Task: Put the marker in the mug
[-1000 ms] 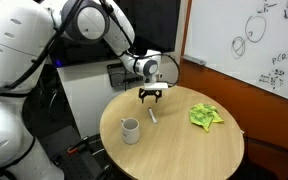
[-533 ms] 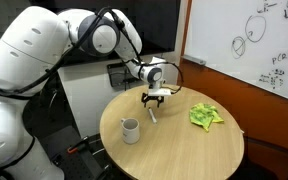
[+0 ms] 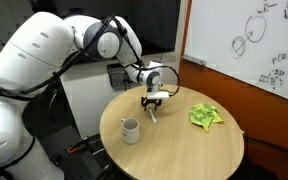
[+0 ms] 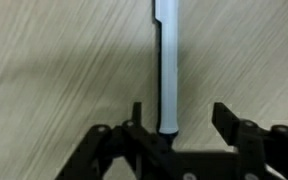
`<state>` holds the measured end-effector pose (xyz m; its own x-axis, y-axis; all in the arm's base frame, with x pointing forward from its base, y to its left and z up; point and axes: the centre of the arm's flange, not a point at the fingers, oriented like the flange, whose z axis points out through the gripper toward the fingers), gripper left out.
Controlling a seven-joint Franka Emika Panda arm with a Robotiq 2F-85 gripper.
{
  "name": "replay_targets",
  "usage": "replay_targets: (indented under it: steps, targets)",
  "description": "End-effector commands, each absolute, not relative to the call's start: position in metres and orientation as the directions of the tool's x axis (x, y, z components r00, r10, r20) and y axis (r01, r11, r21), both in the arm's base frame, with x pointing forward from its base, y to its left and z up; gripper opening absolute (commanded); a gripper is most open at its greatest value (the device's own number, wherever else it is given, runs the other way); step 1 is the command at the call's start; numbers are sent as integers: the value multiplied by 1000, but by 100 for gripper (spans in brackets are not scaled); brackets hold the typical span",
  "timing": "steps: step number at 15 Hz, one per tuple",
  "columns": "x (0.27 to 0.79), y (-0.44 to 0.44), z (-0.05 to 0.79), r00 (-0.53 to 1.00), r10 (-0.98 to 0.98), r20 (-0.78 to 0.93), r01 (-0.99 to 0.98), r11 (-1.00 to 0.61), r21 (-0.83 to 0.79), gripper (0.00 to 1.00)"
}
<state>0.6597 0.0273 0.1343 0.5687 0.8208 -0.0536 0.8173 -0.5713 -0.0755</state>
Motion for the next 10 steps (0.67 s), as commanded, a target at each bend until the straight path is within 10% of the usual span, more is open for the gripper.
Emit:
replay_targets:
  steps: [1,8,10]
  targets:
    - [667,27,128,579,812,-72,811,-583,-49,52]
    - [670,26,123,578,813,-70,812,-582,-53,3]
    - [669,24,127,545,835,-68,834,-549,-55,5]
